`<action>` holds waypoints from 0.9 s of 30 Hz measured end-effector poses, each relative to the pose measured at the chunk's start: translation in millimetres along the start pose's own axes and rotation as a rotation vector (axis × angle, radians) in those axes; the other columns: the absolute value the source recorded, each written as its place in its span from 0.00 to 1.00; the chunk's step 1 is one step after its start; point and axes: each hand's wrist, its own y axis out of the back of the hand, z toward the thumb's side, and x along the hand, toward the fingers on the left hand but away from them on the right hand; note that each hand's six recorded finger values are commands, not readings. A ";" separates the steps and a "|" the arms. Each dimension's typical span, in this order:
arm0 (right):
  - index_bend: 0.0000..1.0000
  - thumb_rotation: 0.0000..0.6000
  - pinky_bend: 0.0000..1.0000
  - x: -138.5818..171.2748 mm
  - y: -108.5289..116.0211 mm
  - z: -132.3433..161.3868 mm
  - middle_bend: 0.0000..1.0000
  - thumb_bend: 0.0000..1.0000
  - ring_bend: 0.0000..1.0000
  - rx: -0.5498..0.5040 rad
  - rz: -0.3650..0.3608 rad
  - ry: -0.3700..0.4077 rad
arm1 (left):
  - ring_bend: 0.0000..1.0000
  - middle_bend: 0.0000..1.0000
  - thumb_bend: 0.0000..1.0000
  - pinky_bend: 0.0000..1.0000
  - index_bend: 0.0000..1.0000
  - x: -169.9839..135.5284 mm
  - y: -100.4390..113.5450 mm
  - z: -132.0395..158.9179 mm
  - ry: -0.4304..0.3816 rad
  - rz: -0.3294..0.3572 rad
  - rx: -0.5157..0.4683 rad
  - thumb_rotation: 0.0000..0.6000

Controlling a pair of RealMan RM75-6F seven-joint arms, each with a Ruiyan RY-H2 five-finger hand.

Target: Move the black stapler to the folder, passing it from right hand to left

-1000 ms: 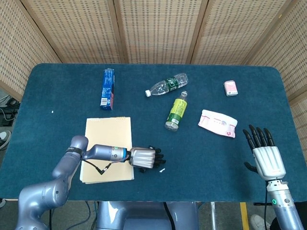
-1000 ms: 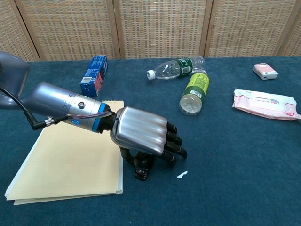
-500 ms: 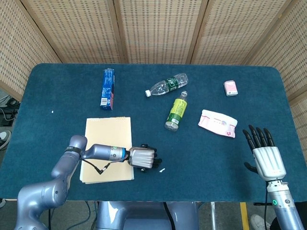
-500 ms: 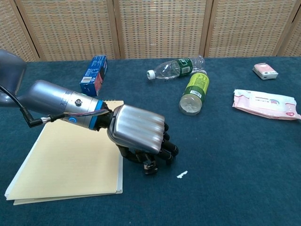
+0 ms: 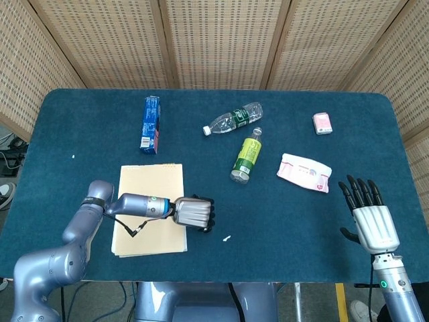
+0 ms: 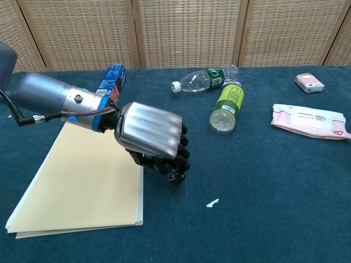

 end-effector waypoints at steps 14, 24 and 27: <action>0.00 1.00 0.00 5.1 0.9 11.1 0.00 0.00 0.00 0.003 0.002 0.032 | 0.50 0.50 0.81 0.53 0.76 -118.3 -12.2 3.4 0.127 -0.016 -0.149 1.00; 0.00 1.00 0.00 4.4 -1.2 20.1 0.00 0.00 0.00 0.006 0.009 0.053 | 0.51 0.50 0.81 0.53 0.76 -154.9 -37.7 38.0 0.109 -0.137 -0.168 1.00; 0.00 1.00 0.00 4.1 -0.9 19.8 0.00 0.00 0.00 0.006 0.008 0.051 | 0.51 0.51 0.81 0.53 0.77 -152.4 -41.6 41.5 0.090 -0.154 -0.157 1.00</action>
